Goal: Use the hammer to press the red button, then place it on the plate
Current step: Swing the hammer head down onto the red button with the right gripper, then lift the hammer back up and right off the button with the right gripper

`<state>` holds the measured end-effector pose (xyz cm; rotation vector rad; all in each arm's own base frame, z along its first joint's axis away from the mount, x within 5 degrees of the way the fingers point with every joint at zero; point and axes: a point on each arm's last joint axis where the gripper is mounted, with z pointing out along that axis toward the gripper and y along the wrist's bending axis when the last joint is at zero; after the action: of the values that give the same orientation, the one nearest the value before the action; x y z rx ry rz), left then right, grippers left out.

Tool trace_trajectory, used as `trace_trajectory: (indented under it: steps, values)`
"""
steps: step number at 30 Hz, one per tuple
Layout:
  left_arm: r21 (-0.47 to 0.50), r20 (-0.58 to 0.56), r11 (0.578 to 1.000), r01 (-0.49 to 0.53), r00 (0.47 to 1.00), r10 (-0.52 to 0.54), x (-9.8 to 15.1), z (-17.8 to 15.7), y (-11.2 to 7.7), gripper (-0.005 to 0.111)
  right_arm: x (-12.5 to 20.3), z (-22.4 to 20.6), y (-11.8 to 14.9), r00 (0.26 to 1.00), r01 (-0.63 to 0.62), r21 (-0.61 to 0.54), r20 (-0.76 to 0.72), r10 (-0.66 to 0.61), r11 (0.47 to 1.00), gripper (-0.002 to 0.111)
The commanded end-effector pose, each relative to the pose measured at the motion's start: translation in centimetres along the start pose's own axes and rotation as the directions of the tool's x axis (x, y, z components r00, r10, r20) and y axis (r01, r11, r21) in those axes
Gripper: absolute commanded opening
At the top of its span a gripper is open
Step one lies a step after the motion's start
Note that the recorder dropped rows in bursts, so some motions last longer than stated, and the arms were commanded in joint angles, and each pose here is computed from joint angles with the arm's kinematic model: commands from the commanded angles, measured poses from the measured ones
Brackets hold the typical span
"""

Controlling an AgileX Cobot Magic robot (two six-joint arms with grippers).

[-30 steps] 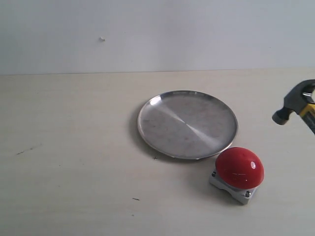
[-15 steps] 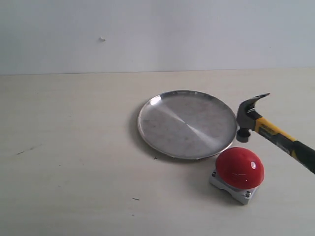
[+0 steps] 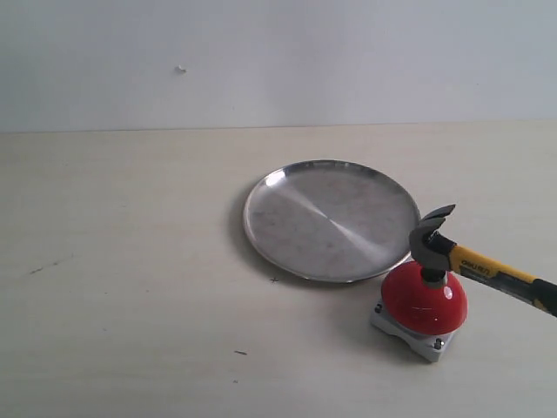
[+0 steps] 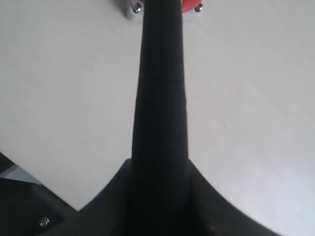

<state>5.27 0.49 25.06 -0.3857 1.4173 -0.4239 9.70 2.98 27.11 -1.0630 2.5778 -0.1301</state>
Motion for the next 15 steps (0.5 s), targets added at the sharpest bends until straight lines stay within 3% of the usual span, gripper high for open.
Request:
trace_trajectory:
  steps: [1, 10, 15]
  values:
    - [-0.001, 0.003, 1.0, -0.002, 1.0, 0.002, 0.05, -0.06, 0.05, 0.0, -0.09, -0.52, -0.78, 0.999, -0.043, 0.086, 0.031, 0.04, 0.995, 0.0]
    - [-0.001, 0.003, 1.0, -0.002, 1.0, 0.002, 0.05, -0.06, 0.05, 0.0, 0.37, -0.51, -0.75, 0.999, -0.047, 0.086, -0.019, 0.049, 0.995, 0.0]
    - [-0.001, 0.003, 1.0, -0.002, 1.0, 0.002, 0.05, -0.06, 0.05, 0.0, 0.77, -1.24, -0.83, 0.998, -0.048, 0.132, 0.042, 0.042, 0.99, 0.0]
